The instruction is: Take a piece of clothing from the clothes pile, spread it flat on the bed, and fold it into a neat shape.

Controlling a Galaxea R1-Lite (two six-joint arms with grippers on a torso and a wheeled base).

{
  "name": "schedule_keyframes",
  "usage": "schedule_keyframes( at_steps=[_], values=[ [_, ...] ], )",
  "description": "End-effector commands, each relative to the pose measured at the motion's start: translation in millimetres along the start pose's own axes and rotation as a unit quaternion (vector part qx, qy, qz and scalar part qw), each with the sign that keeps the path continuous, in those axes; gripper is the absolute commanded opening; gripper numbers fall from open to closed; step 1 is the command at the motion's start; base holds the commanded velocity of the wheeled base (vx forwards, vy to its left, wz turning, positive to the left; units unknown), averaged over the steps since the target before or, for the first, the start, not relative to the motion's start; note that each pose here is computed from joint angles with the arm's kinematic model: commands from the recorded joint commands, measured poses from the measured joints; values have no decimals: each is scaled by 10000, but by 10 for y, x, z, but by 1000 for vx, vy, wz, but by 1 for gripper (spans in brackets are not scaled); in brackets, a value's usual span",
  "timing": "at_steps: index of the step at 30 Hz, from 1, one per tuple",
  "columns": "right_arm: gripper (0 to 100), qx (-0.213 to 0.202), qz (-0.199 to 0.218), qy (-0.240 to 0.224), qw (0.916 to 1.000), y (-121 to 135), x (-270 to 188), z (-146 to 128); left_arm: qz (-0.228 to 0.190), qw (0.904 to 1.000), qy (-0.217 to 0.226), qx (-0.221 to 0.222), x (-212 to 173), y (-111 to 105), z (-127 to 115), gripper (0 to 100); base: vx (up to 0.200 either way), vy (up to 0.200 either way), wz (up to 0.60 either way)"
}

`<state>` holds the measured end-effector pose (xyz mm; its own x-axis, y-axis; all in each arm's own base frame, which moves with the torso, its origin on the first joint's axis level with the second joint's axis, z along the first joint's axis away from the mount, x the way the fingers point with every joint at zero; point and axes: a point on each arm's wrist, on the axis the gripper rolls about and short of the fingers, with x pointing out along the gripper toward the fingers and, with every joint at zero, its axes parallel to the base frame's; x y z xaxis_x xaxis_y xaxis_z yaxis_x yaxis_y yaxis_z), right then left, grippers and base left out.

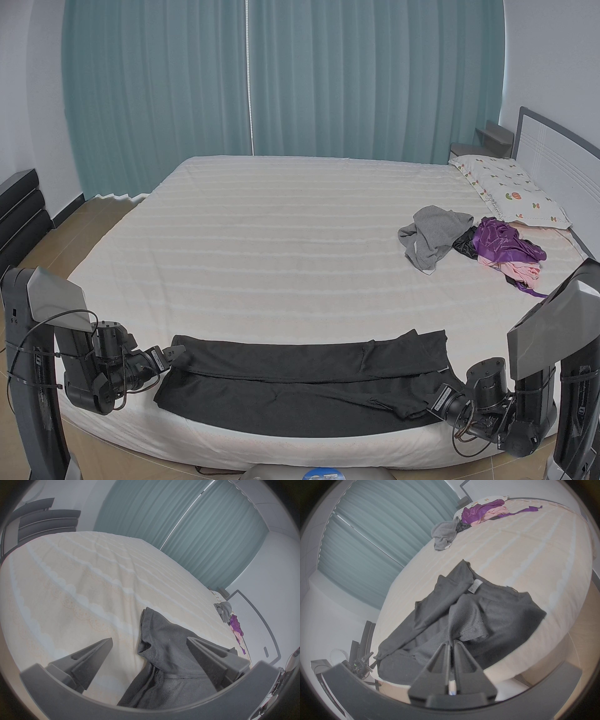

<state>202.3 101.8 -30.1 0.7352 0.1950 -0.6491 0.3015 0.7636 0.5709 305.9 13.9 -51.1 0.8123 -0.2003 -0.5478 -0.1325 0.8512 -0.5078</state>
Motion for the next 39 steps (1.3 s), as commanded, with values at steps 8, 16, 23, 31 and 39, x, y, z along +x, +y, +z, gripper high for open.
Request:
schedule_keyframes(
  at_steps=[8,16,23,31,39],
  values=[
    [100,-66,-54,94,9999,-38,-107,-24,7,10000,10,-8,10,8,-7,100,0,0,0],
    [100,-257,-303,-117,9991,-255,-37,269,7,10000,10,-8,10,8,-7,100,0,0,0],
    [100,-63,-196,40,9998,-352,65,363,7,10000,10,-8,10,8,-7,100,0,0,0],
    [100,-53,209,-60,9997,-232,74,437,11,10000,17,-10,12,11,-10,100,0,0,0],
    [100,-231,535,187,9981,-111,35,346,14,10000,7,-8,14,10,-7,100,0,0,0]
  ],
)
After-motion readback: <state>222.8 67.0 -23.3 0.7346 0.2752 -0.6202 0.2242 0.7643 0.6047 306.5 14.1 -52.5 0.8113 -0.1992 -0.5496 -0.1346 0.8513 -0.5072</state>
